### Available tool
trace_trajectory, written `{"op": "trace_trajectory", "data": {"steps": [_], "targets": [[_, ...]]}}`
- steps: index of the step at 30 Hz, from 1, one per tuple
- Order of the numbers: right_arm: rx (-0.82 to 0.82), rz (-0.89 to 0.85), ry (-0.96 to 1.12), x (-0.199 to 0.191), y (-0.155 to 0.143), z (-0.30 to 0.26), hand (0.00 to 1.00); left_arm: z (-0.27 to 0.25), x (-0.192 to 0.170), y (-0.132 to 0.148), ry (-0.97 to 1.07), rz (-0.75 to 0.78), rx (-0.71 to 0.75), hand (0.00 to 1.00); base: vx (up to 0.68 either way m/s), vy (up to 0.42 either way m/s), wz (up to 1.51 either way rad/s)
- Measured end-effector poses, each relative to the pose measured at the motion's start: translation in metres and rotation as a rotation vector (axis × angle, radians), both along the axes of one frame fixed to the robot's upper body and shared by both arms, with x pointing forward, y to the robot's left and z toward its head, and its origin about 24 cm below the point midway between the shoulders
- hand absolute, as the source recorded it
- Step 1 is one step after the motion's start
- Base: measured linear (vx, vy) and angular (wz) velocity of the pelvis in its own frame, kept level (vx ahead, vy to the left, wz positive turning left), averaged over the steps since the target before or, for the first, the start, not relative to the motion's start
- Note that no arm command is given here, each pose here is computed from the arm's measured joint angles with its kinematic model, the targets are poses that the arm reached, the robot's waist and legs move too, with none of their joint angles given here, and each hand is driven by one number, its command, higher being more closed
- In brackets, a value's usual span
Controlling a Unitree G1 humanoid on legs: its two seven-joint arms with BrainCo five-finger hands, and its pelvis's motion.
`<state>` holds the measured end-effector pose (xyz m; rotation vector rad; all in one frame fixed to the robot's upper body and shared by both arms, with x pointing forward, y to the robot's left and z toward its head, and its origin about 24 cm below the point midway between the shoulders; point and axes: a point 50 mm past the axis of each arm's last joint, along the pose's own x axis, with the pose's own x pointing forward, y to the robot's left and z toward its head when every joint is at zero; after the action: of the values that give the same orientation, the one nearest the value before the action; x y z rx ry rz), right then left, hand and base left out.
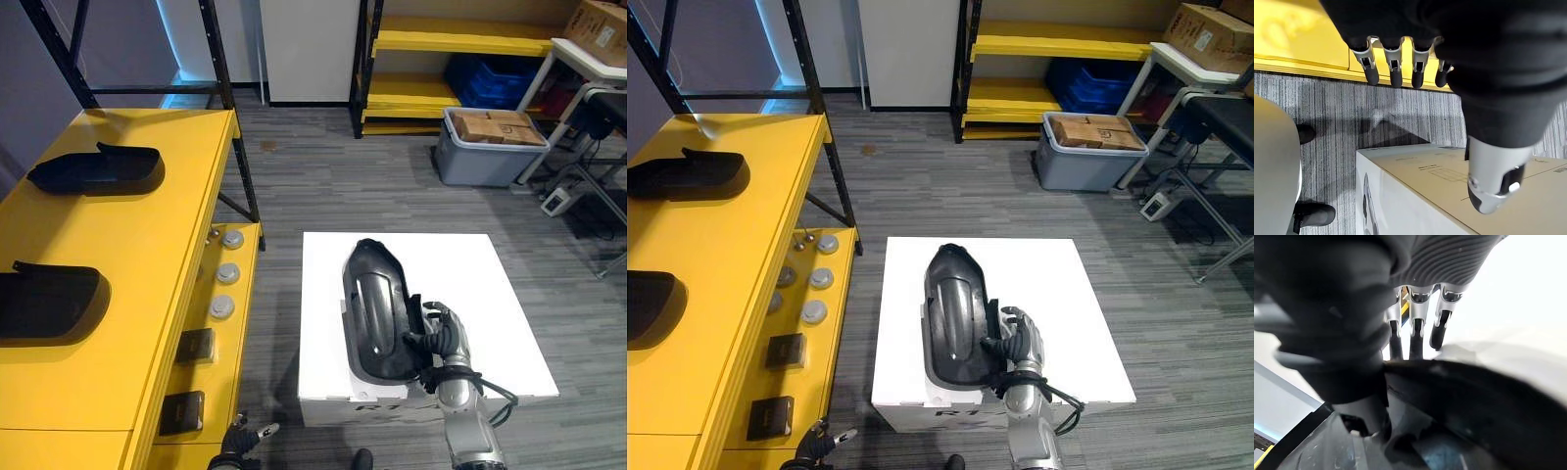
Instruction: Walk over and take plastic housings, then place them on the shelf
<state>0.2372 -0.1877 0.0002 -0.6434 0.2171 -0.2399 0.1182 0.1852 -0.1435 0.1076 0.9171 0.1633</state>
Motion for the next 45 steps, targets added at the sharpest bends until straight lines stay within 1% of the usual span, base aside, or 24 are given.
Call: {"op": "trace_trajectory", "data": {"steps": [5, 17, 20, 24, 26, 28, 31, 33, 34, 36, 38, 42, 45], "targets": [[0.017, -0.003, 0.014, 0.000, -0.004, -0.002, 1.00, 0.000, 0.000, 0.001, 0.003, 0.000, -0.011, 0.00, 0.00, 0.000, 0.01], [0.186, -0.010, 0.018, -0.002, -0.005, -0.008, 1.00, 0.000, 0.000, 0.003, 0.002, 0.008, -0.009, 0.00, -0.01, -0.006, 0.05], [0.214, -0.014, -0.022, 0.000, -0.005, -0.003, 1.00, 0.000, -0.001, 0.005, 0.000, 0.024, -0.005, 0.00, 0.00, 0.000, 0.00], [0.217, -0.053, -0.152, 0.003, -0.010, 0.020, 1.00, 0.006, -0.003, 0.010, -0.042, 0.057, 0.008, 0.00, 0.00, 0.000, 0.00], [0.209, -0.096, -0.209, 0.002, -0.019, 0.031, 1.00, 0.015, -0.001, 0.015, -0.099, 0.103, 0.012, 0.00, 0.00, -0.010, 0.03], [0.193, -0.131, -0.304, 0.000, -0.028, 0.051, 1.00, 0.030, -0.001, 0.026, -0.192, 0.204, 0.028, 0.00, 0.00, 0.000, 0.00], [0.195, -0.130, -0.410, -0.002, -0.029, 0.073, 1.00, 0.051, 0.006, 0.033, -0.314, 0.260, 0.038, 0.00, -0.01, -0.003, 0.01], [0.203, -0.110, -0.492, -0.005, -0.027, 0.088, 1.00, 0.075, 0.019, 0.037, -0.460, 0.298, 0.035, 0.00, -0.05, -0.012, 0.06], [0.203, -0.102, -0.507, -0.005, -0.026, 0.091, 1.00, 0.080, 0.023, 0.036, -0.494, 0.303, 0.031, 0.00, -0.06, -0.015, 0.11], [0.208, -0.066, -0.546, -0.005, -0.019, 0.099, 1.00, 0.106, 0.035, 0.034, -0.636, 0.313, 0.008, 0.00, -0.06, -0.013, 0.13], [0.227, -0.040, -0.563, -0.005, -0.014, 0.101, 1.00, 0.125, 0.043, 0.031, -0.735, 0.304, -0.012, 0.00, -0.06, -0.010, 0.10], [0.262, 0.036, -0.562, -0.001, 0.000, 0.104, 1.00, 0.160, 0.056, 0.020, -0.907, 0.259, -0.077, 0.00, -0.04, -0.011, 0.06], [0.284, 0.101, -0.585, 0.001, 0.011, 0.110, 1.00, 0.184, 0.064, 0.007, -1.023, 0.192, -0.123, 0.00, -0.01, -0.005, 0.02]]}}
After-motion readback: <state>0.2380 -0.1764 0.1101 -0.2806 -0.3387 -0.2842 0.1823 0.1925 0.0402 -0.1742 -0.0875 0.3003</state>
